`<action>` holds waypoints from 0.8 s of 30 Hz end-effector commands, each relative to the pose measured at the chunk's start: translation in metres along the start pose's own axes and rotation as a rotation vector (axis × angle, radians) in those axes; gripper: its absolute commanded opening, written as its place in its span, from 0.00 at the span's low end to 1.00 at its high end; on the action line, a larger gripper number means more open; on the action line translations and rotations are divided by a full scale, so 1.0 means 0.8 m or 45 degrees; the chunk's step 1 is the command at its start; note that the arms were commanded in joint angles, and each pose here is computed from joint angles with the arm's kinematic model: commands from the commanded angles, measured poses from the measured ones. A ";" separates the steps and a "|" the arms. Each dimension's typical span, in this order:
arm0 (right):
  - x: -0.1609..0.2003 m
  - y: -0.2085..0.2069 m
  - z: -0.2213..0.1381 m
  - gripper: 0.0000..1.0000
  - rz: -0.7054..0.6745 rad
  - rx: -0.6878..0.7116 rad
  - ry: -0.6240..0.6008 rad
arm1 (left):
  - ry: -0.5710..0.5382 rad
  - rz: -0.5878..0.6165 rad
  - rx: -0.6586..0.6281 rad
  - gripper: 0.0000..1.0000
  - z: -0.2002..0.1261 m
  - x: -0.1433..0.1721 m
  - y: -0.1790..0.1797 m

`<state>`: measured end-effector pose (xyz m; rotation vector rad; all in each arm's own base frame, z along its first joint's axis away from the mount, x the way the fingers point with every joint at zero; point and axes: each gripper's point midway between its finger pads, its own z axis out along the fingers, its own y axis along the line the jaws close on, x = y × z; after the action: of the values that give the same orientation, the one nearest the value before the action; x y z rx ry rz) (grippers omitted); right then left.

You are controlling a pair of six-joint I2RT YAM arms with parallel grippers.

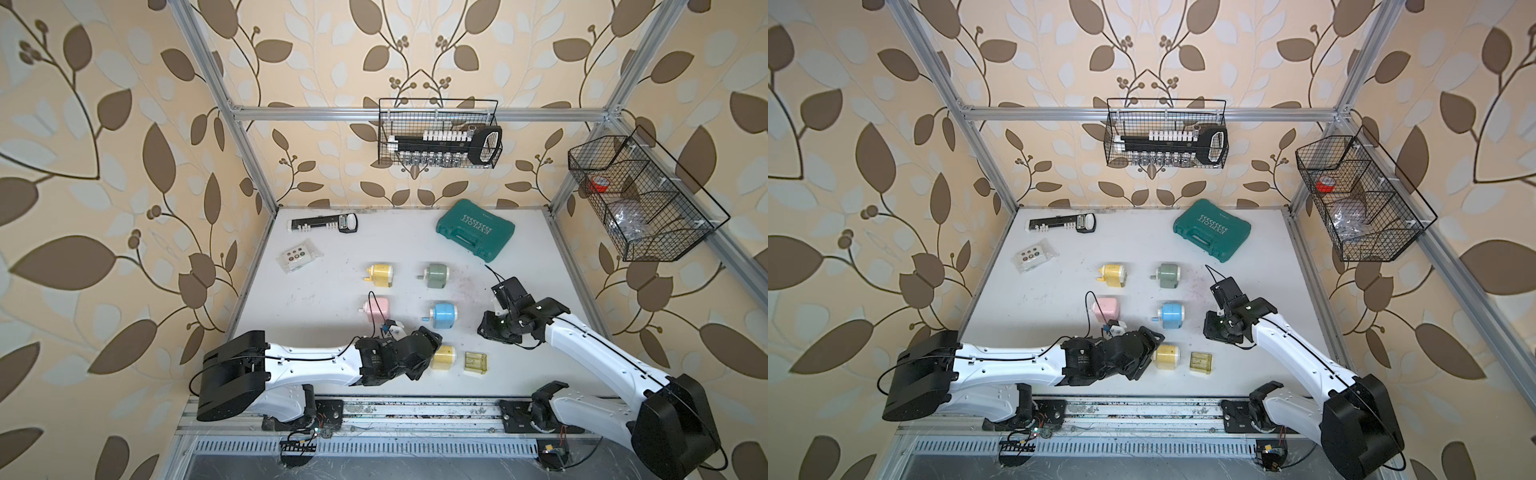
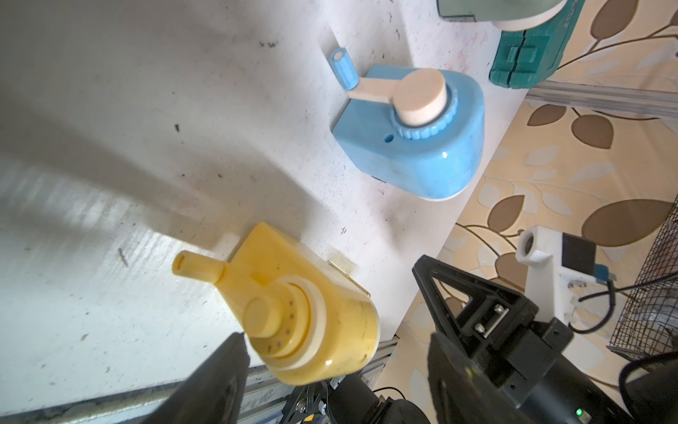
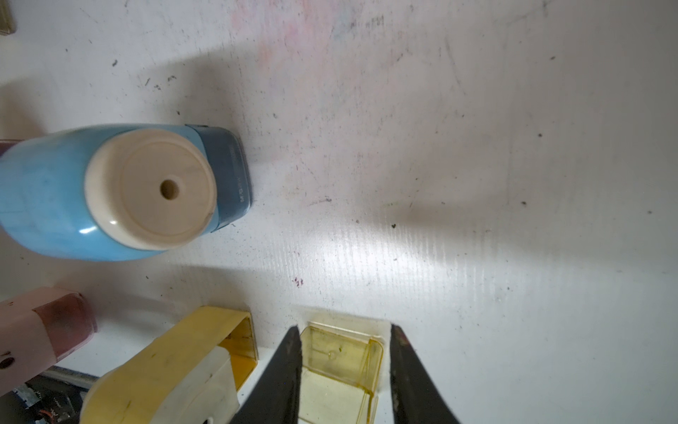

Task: Put the tray back into the pencil sharpener
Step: Adjust the pencil sharpener at the center of the board.

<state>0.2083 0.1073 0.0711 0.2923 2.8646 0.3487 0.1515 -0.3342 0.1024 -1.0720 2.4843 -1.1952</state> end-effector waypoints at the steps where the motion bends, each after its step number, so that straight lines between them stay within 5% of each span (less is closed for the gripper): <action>1: 0.006 -0.004 0.002 0.37 0.004 0.016 0.012 | 0.040 0.035 0.021 0.80 -0.004 0.006 -0.016; 9: 0.008 -0.008 -0.009 0.37 0.009 0.025 -0.003 | 0.067 0.290 -0.062 0.84 -0.034 0.010 -0.018; 17: 0.016 -0.010 -0.019 0.37 -0.005 0.026 -0.001 | 0.040 0.922 -0.171 0.83 -0.069 -0.002 -0.033; 24: 0.031 -0.013 -0.018 0.37 -0.021 0.025 0.032 | 0.190 1.294 -0.353 0.80 -0.046 -0.010 -0.014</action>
<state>0.1909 0.1050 0.0830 0.2603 2.8632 0.3525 0.1538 -0.3225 0.1536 0.0084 2.6625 -0.7829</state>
